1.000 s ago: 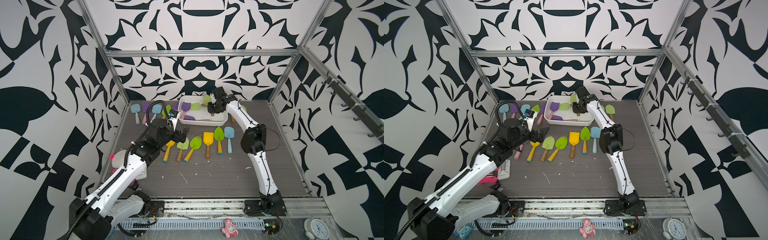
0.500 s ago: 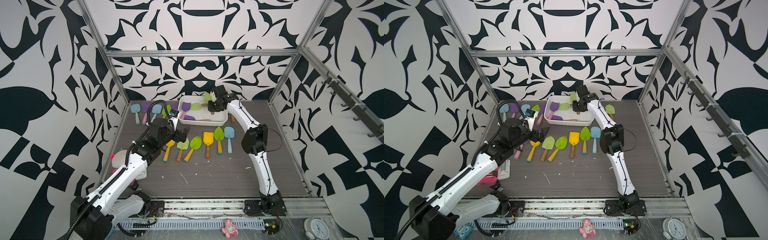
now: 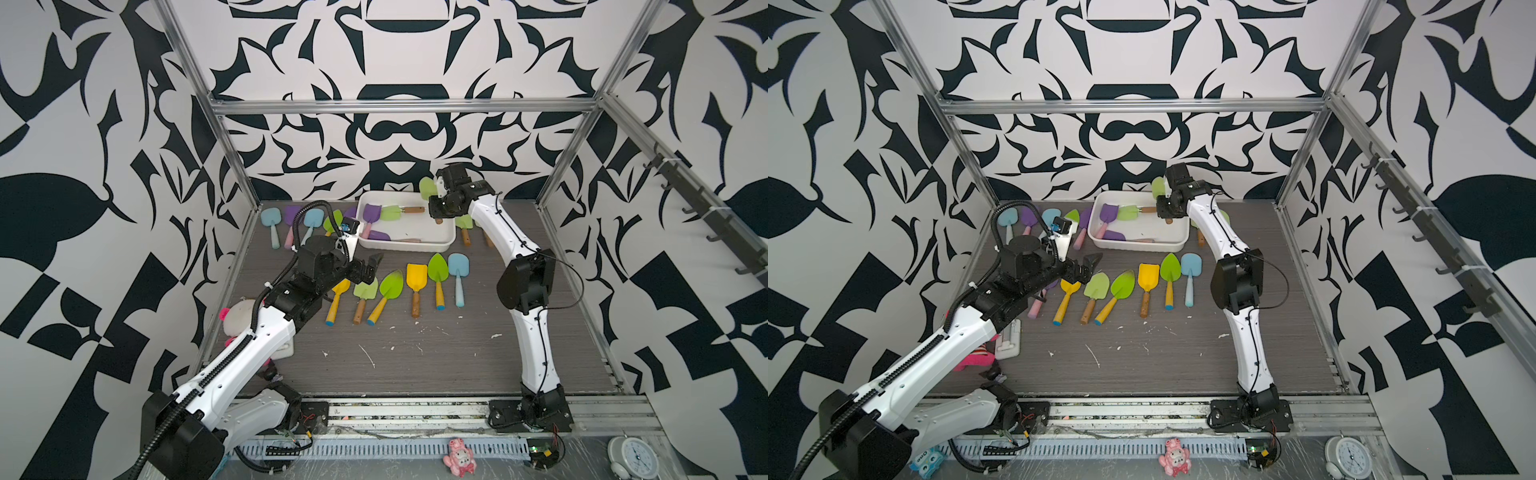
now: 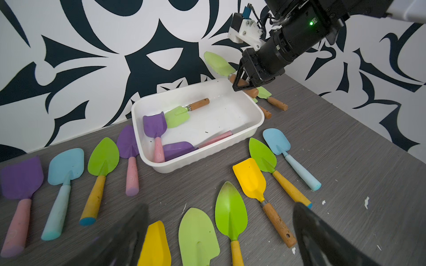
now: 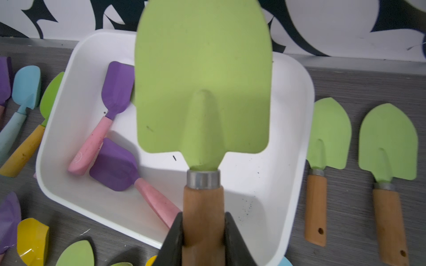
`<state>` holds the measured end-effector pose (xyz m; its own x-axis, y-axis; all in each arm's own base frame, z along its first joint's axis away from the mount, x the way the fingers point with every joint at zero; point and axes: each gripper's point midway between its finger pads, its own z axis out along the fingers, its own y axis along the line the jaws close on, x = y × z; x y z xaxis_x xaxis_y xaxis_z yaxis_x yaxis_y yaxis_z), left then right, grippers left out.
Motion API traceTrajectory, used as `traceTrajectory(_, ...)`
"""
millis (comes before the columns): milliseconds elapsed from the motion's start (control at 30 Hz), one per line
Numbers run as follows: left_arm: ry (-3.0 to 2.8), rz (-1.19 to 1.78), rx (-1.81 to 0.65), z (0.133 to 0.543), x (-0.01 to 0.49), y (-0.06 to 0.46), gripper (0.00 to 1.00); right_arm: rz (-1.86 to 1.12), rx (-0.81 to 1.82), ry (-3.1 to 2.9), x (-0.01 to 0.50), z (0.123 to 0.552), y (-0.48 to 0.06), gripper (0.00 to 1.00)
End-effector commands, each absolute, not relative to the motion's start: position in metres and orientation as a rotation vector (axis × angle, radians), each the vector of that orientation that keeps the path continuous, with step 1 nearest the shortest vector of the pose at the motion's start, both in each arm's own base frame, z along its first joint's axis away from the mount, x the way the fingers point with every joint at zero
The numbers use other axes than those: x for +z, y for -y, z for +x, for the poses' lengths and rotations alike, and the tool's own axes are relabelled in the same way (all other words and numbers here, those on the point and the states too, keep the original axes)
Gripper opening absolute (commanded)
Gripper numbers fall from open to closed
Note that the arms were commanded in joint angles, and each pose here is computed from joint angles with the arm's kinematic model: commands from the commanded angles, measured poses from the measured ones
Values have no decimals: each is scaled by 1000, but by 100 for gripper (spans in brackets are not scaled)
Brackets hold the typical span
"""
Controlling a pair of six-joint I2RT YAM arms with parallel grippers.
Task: Take the shovel out of the storage box
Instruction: Pick up the shovel from the storage box, then place the shovel at the corner of the board.
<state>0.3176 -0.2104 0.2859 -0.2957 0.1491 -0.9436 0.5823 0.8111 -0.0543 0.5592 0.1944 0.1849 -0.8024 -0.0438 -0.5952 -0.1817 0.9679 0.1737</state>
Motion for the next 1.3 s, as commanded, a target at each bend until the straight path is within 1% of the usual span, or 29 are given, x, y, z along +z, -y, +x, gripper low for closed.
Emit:
traceTrajectory(0,-1821,579,-499,318,288,217,99,-150,254,-2426,215,559,-174,0)
traceTrajectory(300,-1810,599,-522,320,289,224,99,-49,206,-2417,220,557,-115,0)
traceTrajectory(767,-1812,610,-524,323,288,227,99,73,120,-2438,206,551,-21,0)
traceTrajectory(933,-1811,612,-521,324,289,228,99,94,91,-2445,200,551,3,0)
traceTrajectory(1267,-1818,612,-517,325,289,228,99,124,16,-2491,171,557,42,0)
